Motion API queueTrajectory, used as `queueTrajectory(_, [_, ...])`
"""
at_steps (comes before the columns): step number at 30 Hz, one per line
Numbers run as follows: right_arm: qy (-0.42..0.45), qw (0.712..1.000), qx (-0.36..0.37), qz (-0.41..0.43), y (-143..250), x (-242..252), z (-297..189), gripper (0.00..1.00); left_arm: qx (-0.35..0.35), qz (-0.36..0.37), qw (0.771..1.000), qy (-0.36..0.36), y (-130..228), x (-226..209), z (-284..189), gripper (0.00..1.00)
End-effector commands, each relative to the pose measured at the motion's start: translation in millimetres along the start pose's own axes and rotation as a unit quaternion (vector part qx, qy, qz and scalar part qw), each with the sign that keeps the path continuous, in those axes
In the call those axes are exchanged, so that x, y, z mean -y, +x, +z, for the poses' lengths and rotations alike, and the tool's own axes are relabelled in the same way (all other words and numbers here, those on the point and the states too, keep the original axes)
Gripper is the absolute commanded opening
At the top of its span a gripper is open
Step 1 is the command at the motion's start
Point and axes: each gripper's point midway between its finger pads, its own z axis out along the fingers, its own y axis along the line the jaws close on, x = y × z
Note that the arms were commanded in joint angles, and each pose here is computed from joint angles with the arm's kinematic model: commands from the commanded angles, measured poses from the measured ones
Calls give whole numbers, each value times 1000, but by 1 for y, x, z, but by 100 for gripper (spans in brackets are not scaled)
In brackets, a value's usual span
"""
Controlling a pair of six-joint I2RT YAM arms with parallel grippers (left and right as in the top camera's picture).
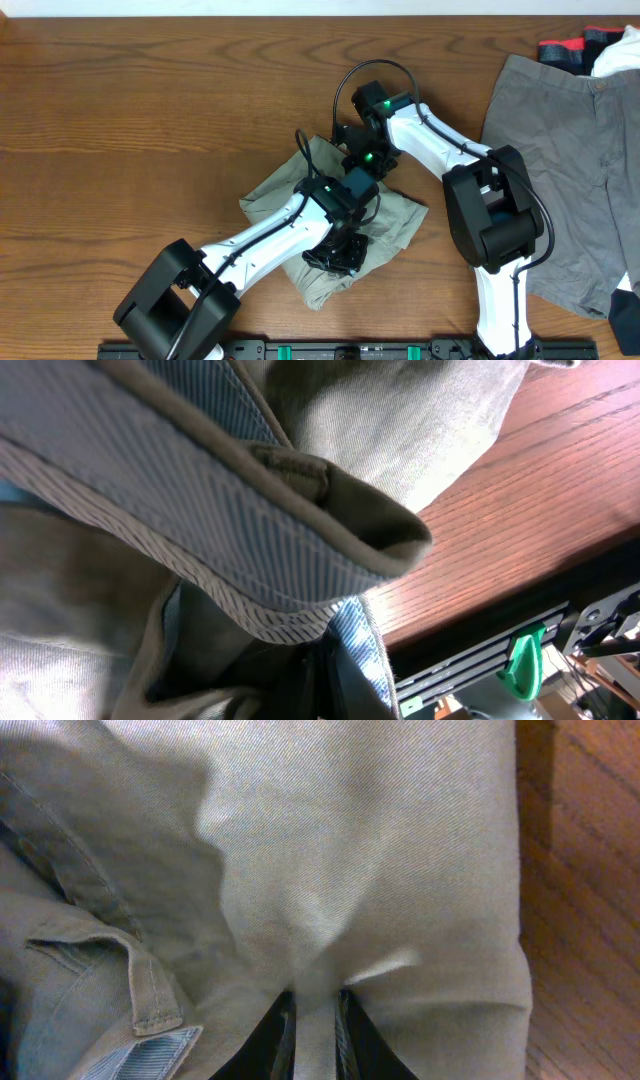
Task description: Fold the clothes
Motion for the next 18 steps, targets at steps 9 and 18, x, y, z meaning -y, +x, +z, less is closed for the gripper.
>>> queueTrajectory(9, [11, 1000, -5, 5, 0, 4, 1, 15, 105, -37, 994, 4, -24, -12, -81, 29])
queueTrajectory(18, [11, 1000, -4, 5, 0, 4, 1, 13, 134, -113, 983, -52, -32, -79, -98, 13])
